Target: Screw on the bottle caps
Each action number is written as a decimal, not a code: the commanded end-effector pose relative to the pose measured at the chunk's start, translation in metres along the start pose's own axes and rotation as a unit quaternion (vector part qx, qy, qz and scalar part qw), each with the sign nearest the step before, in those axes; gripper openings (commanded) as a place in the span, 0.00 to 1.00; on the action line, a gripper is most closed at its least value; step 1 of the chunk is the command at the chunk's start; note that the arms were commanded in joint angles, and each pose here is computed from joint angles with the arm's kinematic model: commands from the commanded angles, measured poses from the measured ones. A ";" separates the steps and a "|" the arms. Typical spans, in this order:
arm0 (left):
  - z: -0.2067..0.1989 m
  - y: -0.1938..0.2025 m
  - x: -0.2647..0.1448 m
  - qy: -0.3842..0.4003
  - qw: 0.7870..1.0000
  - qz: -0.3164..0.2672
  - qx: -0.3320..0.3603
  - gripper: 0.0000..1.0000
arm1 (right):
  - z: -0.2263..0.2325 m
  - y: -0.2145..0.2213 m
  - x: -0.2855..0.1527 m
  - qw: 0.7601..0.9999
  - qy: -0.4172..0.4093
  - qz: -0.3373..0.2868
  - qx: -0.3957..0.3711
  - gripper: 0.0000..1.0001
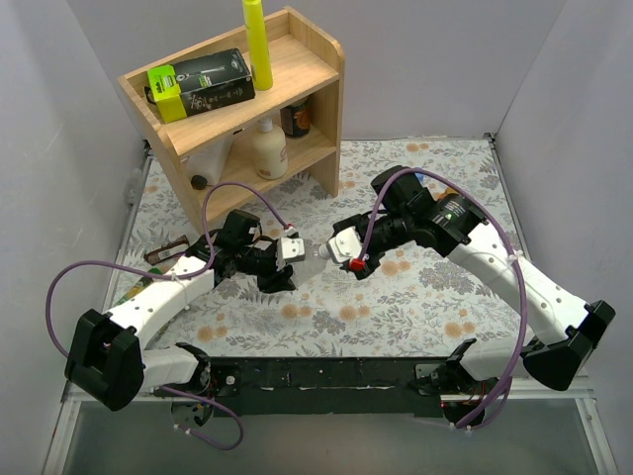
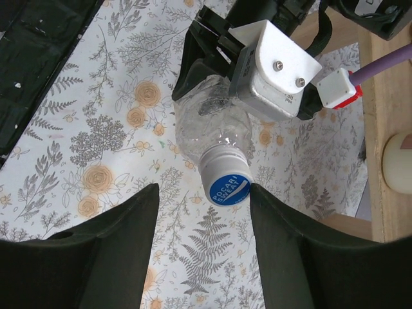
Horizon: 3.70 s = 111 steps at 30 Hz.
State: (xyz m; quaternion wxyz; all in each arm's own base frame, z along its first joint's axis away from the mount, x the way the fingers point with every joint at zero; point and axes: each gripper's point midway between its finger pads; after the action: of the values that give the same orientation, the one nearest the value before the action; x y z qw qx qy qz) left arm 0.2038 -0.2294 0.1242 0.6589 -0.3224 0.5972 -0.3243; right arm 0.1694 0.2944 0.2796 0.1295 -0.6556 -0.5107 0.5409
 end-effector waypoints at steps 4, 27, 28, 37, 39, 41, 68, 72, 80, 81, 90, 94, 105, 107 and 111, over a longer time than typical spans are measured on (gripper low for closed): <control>0.009 -0.016 -0.006 -0.012 0.999 -0.009 0.033 0.00 | -0.009 -0.012 0.005 1.000 0.013 -0.020 -0.017 0.62; 0.076 -0.026 -0.018 -0.204 0.977 -0.023 -0.058 0.00 | -0.039 0.021 0.040 0.730 -0.121 -0.085 0.667 0.28; 0.075 -0.023 -0.018 -0.203 0.977 -0.018 -0.058 0.00 | -0.060 0.009 0.026 0.755 -0.107 -0.110 0.638 0.41; 0.015 -0.005 -0.007 -0.049 0.998 0.012 -0.031 0.00 | -0.074 0.000 -0.063 0.956 0.059 -0.109 0.267 0.61; 0.011 -0.014 -0.007 -0.021 1.000 0.004 -0.015 0.00 | -0.047 0.014 -0.051 0.969 0.042 -0.080 0.229 0.62; 0.008 -0.010 -0.006 0.000 1.000 0.016 -0.008 0.00 | -0.032 0.010 -0.044 0.992 0.036 -0.046 0.111 0.62; 0.014 -0.029 0.001 0.024 0.999 0.016 0.035 0.00 | -0.014 -0.005 -0.005 0.997 -0.016 -0.045 -0.059 0.37; 0.024 -0.031 0.000 -0.004 0.999 0.023 0.032 0.00 | -0.023 -0.002 0.000 0.999 -0.013 -0.037 0.032 0.15; 0.093 -0.054 -0.015 -0.192 0.981 0.012 -0.017 0.00 | -0.079 0.041 0.011 0.838 0.021 -0.027 0.545 0.01; 0.096 -0.054 -0.014 -0.199 0.979 0.014 -0.026 0.00 | -0.072 0.046 0.020 0.773 -0.002 -0.030 0.634 0.01; 0.082 -0.024 -0.008 -0.171 0.983 0.059 -0.012 0.00 | -0.109 0.015 -0.052 0.859 0.002 -0.169 0.483 0.91; 0.048 -0.012 -0.004 -0.087 0.994 0.071 0.008 0.00 | -0.085 0.016 -0.067 0.946 0.060 -0.142 0.286 0.93; 0.020 -0.029 0.001 0.010 0.998 0.030 0.057 0.00 | -0.031 0.013 -0.027 0.998 0.048 -0.046 -0.002 0.70; 0.019 -0.031 0.001 0.013 0.998 0.026 0.060 0.00 | -0.031 0.013 -0.025 0.998 0.041 -0.045 -0.003 0.68; 0.019 -0.032 0.001 0.013 0.998 0.024 0.057 0.00 | -0.024 0.013 -0.019 0.999 0.018 -0.039 -0.026 0.61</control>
State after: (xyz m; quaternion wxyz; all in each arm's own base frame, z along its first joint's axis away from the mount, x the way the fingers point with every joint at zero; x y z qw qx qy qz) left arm 0.2206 -0.2375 0.1265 0.6812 -0.2633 0.6123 -0.3028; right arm 0.2027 0.2826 0.2879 0.1875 -0.6399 -0.5244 0.5295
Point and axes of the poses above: each gripper's point midway between its finger pads, its own x axis out along the fingers, its own z axis along the line the jaws close on, y = z × x, and after that the axes turned 7 degrees about x, right-handed
